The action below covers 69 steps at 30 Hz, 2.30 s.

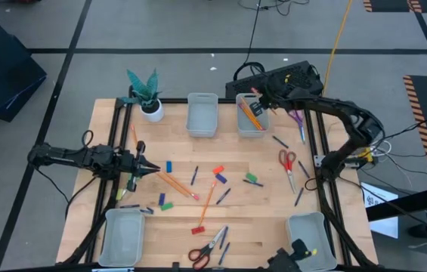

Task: Sort crayons/erasers/pens/pencils in bins
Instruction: Put the yellow pencil into the top right bin

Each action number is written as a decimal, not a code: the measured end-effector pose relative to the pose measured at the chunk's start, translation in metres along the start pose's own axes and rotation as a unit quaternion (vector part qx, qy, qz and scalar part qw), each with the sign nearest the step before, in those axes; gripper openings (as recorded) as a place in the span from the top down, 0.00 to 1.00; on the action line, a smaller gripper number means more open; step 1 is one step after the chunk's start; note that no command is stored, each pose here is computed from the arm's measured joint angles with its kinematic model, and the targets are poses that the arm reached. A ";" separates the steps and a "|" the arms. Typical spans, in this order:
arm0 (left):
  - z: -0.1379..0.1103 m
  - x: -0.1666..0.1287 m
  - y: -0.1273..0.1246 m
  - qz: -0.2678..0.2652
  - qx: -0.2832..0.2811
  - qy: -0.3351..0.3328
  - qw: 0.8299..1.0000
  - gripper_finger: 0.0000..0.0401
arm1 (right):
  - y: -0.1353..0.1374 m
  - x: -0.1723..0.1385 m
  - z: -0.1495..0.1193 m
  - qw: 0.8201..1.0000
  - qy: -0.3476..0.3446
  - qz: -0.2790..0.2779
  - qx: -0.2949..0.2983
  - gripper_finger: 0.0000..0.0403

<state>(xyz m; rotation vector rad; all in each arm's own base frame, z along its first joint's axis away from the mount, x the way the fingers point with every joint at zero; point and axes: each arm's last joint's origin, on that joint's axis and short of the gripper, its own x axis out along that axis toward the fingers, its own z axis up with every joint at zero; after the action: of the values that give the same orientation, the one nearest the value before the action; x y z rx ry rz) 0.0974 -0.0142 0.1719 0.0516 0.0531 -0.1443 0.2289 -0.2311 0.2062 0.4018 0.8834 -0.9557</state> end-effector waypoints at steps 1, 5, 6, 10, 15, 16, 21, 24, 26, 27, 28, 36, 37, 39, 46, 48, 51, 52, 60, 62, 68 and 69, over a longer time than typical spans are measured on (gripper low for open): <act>0.000 0.000 0.000 0.000 0.000 0.000 1.000 0.91 | 0.001 0.004 -0.001 1.000 0.004 0.009 0.007 0.94; 0.000 0.000 0.000 0.000 0.000 0.000 1.000 0.91 | 0.004 0.011 0.001 0.999 -0.004 0.021 0.034 0.94; 0.000 0.000 0.000 0.000 0.000 0.000 1.000 0.91 | 0.005 0.014 0.001 0.999 -0.004 0.021 0.045 0.95; 0.000 0.000 0.000 0.000 0.000 0.000 1.000 0.91 | 0.009 0.014 0.000 0.997 0.004 0.040 0.068 0.95; 0.000 0.000 0.000 0.000 0.000 0.000 1.000 0.91 | 0.024 -0.005 -0.003 0.996 0.006 0.064 0.066 0.95; 0.000 0.000 0.000 0.000 0.000 0.000 1.000 0.91 | 0.026 -0.010 -0.002 0.996 0.002 0.069 0.064 0.95; 0.003 0.000 0.000 0.001 -0.013 -0.016 1.000 0.91 | 0.037 -0.027 -0.009 0.996 0.020 0.077 0.042 0.95; 0.007 0.000 0.000 0.000 -0.052 -0.037 0.998 0.91 | 0.047 -0.032 -0.019 0.995 0.055 0.079 0.005 0.95; 0.010 -0.001 0.000 -0.001 -0.074 -0.050 0.996 0.91 | 0.053 -0.033 -0.026 0.994 0.075 0.075 -0.022 0.95; 0.011 -0.001 0.001 -0.002 -0.075 -0.058 0.995 0.91 | 0.057 -0.033 -0.028 0.994 0.075 0.069 -0.033 0.95; 0.013 -0.001 0.001 -0.002 -0.072 -0.067 0.995 0.91 | 0.060 -0.033 -0.029 0.995 0.071 0.060 -0.042 0.95; 0.026 -0.004 0.004 0.054 -0.063 -0.138 0.987 0.91 | 0.064 -0.028 -0.029 0.996 0.056 0.032 -0.067 0.81; 0.026 -0.004 0.006 0.072 -0.068 -0.138 0.985 0.91 | 0.065 -0.031 -0.028 0.995 0.052 0.043 -0.075 0.78; 0.027 -0.004 0.007 0.099 -0.082 -0.142 0.981 0.91 | 0.068 -0.042 -0.028 0.990 0.047 0.077 -0.106 0.71; 0.026 -0.004 0.008 0.109 -0.084 -0.139 0.981 0.91 | 0.093 -0.098 -0.057 0.922 0.063 0.175 -0.339 0.62; 0.024 -0.004 0.008 0.110 -0.077 -0.131 0.982 0.91 | 0.103 -0.109 -0.069 0.896 0.080 0.216 -0.378 0.63; 0.024 -0.004 0.008 0.112 -0.058 -0.127 0.984 0.91 | 0.117 -0.117 -0.086 0.865 0.099 0.254 -0.422 0.66; 0.024 -0.004 0.008 0.112 -0.056 -0.126 0.984 0.91 | 0.122 -0.116 -0.091 0.856 0.095 0.259 -0.436 0.67; 0.016 0.006 0.009 0.136 -0.067 -0.075 0.986 0.91 | 0.130 -0.074 -0.111 0.850 0.080 0.209 -0.477 0.72; 0.014 0.011 0.009 0.142 -0.073 -0.061 0.985 0.91 | 0.129 -0.064 -0.108 0.851 0.072 0.175 -0.490 0.73; 0.010 0.027 0.011 0.182 -0.083 -0.045 0.979 0.91 | 0.130 -0.048 -0.085 0.863 -0.019 0.144 -0.483 0.73; 0.008 0.029 0.012 0.196 -0.083 -0.035 0.976 0.90 | 0.130 -0.047 -0.081 0.865 -0.038 0.132 -0.483 0.73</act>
<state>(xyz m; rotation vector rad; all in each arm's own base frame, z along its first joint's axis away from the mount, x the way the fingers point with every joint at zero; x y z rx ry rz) 0.1279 -0.0074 0.1787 -0.1101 -0.0170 0.2535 0.2865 -0.0827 0.1861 -0.3755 1.0855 -0.1901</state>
